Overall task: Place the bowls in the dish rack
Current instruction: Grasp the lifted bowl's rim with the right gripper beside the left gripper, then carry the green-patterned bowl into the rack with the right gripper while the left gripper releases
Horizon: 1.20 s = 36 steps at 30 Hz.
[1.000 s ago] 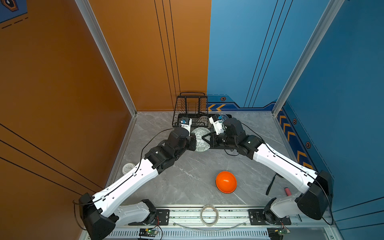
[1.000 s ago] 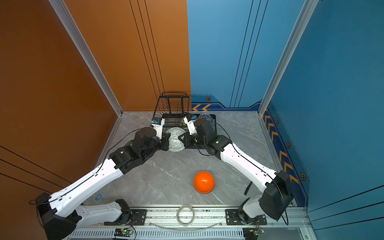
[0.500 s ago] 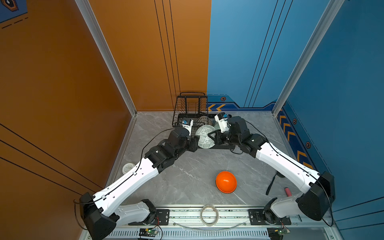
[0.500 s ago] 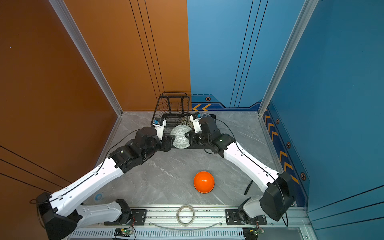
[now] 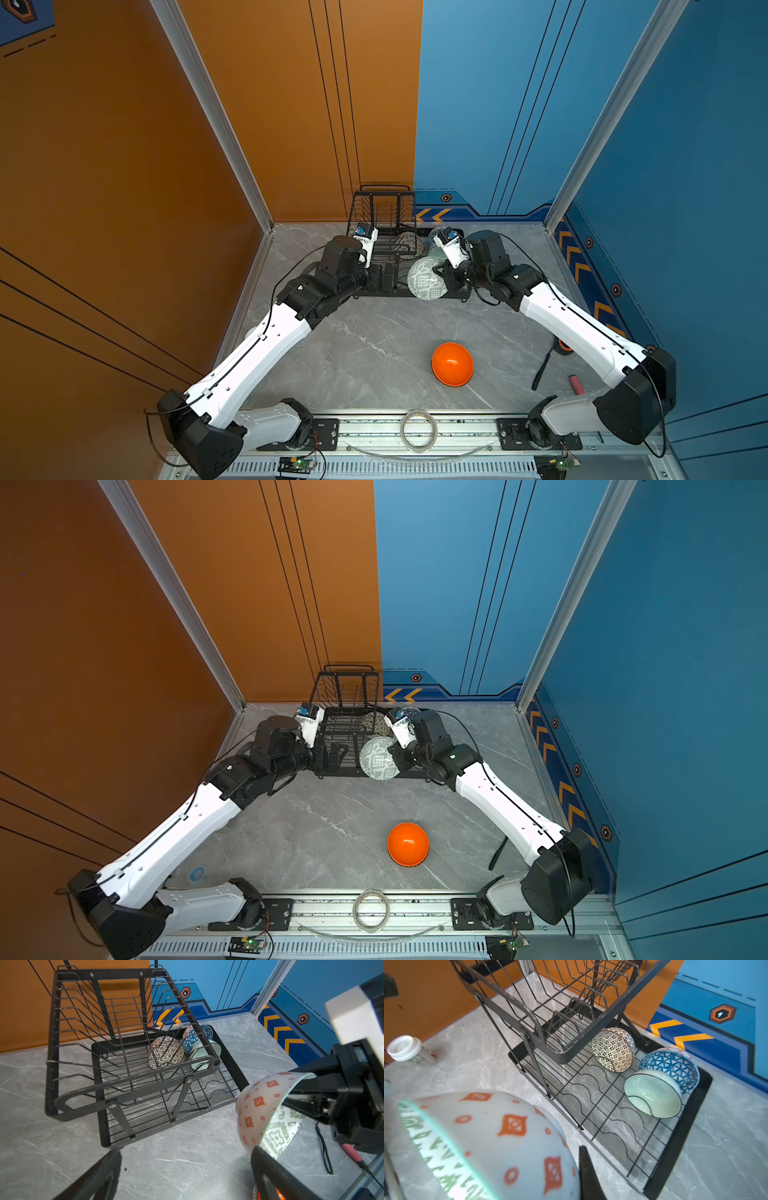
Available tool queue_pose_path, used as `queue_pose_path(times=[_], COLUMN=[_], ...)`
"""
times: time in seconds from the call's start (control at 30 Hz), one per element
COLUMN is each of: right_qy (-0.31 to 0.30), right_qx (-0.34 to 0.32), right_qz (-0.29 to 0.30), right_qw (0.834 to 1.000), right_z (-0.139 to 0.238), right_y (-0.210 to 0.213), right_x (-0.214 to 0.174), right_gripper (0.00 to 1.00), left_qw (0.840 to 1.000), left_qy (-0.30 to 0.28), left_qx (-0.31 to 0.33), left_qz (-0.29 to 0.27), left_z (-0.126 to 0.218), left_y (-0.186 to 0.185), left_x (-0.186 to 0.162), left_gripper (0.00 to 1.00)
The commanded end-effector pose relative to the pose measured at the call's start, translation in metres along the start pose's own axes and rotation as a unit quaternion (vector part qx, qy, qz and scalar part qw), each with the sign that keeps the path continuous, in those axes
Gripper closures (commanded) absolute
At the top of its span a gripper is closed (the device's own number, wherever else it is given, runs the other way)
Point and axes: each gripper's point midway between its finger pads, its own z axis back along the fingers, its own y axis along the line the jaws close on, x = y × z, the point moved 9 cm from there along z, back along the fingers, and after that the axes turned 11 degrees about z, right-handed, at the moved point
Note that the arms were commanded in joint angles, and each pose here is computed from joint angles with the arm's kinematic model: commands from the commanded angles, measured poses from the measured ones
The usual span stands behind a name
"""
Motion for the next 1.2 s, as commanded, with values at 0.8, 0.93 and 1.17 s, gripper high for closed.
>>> queue_pose_path(times=[0.8, 0.93, 1.17], right_qy=[0.028, 0.027, 0.024], right_qx=[-0.368, -0.402, -0.409], right_qz=[0.406, 0.425, 0.444], right_qw=[0.836, 0.810, 0.797], right_z=[-0.063, -0.073, -0.092], right_y=[-0.033, -0.035, -0.034], right_x=[-0.021, -0.023, -0.028], right_gripper=[1.00, 1.00, 1.00], left_qw=[0.999, 0.999, 0.999], left_qy=[0.046, 0.044, 0.041], left_qx=[-0.027, -0.025, -0.027], left_qz=[-0.006, -0.004, -0.003], left_z=[-0.022, -0.021, -0.018], left_y=[0.004, 0.006, 0.007], left_x=[0.004, 0.004, 0.005], left_gripper=[0.02, 0.02, 0.02])
